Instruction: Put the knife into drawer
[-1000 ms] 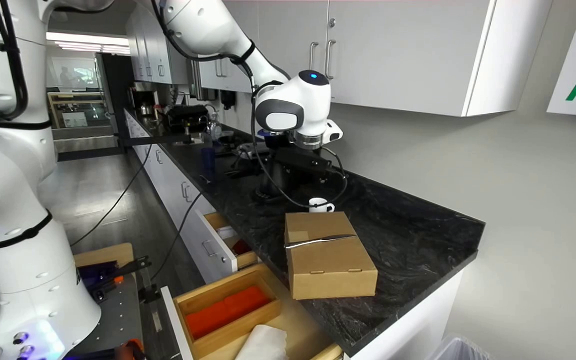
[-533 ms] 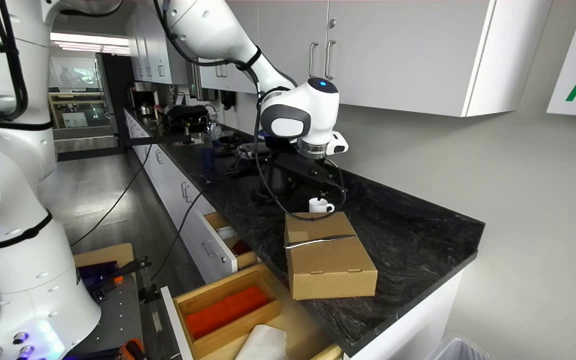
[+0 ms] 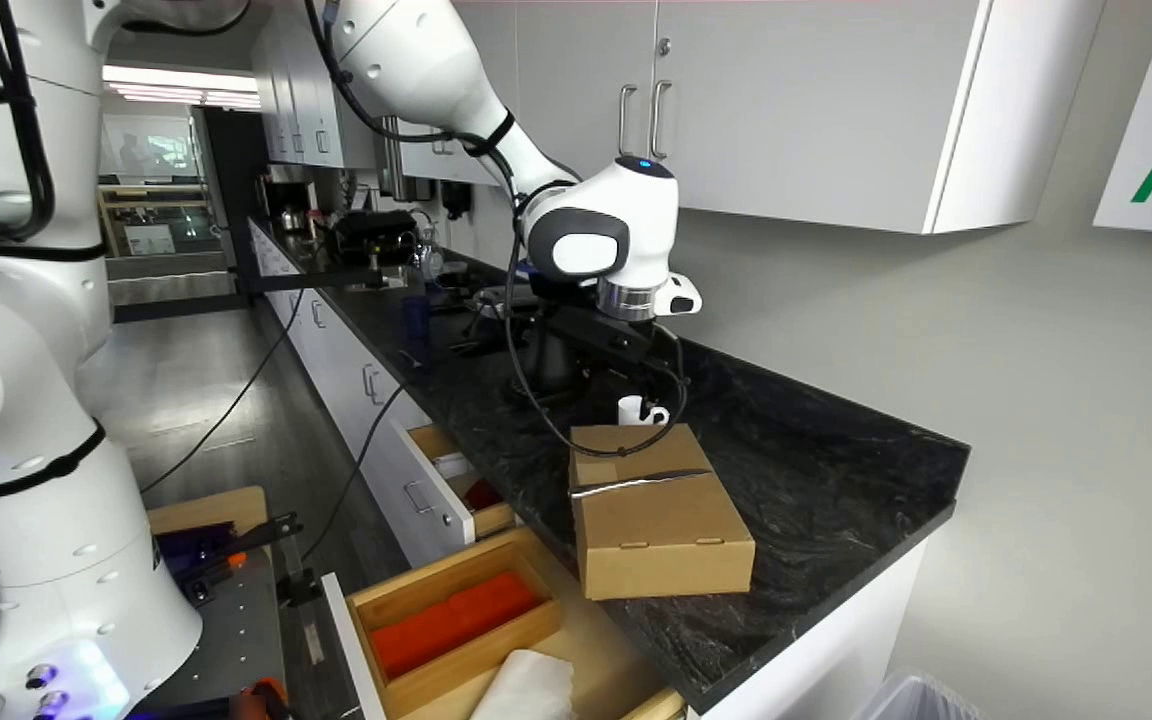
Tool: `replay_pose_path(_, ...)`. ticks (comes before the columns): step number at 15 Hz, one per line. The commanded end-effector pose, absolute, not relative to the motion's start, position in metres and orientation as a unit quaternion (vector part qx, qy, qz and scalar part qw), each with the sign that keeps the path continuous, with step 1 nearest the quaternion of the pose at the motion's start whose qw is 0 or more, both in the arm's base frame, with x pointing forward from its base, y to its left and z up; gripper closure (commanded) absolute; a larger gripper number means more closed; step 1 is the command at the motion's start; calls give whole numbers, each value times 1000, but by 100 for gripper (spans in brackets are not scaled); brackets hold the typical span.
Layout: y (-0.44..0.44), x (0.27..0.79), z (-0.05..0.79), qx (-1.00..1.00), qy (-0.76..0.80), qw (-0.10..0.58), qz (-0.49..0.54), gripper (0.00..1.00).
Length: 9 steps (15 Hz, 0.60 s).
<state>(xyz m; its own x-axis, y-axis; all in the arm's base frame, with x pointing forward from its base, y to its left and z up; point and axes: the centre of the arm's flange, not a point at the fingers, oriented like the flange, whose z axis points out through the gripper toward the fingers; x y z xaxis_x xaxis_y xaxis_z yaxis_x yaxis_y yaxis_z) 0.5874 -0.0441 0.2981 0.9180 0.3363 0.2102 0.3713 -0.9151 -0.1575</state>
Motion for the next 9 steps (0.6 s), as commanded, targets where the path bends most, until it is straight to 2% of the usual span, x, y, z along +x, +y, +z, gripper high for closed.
replay_pose_path(1, -44, 578, 291, -980, -166, 91, -68, 0)
replay_pose_path(9, -66, 542, 255, -987, -141, 78, -24, 0)
